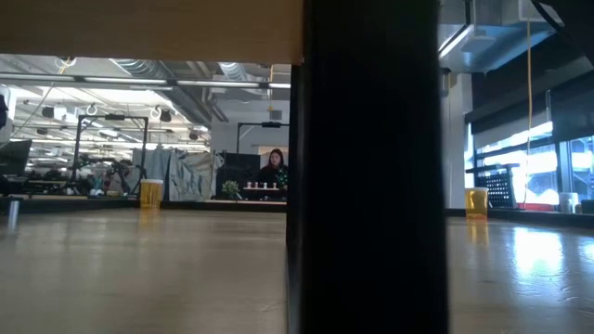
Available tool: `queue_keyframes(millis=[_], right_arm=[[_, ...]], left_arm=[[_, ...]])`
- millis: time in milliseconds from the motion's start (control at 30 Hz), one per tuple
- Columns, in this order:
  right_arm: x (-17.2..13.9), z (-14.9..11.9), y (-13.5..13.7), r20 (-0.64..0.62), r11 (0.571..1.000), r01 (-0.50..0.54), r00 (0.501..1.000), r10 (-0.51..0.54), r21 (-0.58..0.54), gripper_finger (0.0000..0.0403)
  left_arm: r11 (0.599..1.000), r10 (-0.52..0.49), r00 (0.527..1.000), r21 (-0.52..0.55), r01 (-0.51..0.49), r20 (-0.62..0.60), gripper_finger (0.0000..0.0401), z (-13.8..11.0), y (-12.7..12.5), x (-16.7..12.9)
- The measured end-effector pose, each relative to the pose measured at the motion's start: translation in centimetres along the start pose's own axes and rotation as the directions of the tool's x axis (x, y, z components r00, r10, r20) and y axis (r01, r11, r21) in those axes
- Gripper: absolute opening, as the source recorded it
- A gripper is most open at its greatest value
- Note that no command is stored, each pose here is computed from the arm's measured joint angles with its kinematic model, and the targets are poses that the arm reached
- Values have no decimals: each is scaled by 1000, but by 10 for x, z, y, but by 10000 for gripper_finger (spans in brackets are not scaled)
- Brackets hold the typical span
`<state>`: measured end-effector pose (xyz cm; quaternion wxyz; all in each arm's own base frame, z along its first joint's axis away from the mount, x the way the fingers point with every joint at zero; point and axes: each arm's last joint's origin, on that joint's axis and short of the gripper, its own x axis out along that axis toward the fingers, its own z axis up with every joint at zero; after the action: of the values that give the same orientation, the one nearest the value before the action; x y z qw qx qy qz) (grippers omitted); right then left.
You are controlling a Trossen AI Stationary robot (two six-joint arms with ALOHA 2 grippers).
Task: Pick and place medicine bottles onto shelf by color
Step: Put the pink pill bottle on the shelf aligned with the other pink pill bottle
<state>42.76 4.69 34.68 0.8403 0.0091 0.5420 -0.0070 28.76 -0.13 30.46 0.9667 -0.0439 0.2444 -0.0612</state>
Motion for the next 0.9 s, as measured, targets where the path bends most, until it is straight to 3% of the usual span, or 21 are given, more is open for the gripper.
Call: queue_keyframes(millis=[267,900], right_arm=[[0,-1,0,-5,1000,9,1000,-9,2,103],[0,-1,0,-10,1000,12,1000,-12,0,104]], left_arm=[[1000,-14,1000,5,14,-1,79,0,0,0],[1000,-17,1000,7,18,-6,75,-1,0,0]])
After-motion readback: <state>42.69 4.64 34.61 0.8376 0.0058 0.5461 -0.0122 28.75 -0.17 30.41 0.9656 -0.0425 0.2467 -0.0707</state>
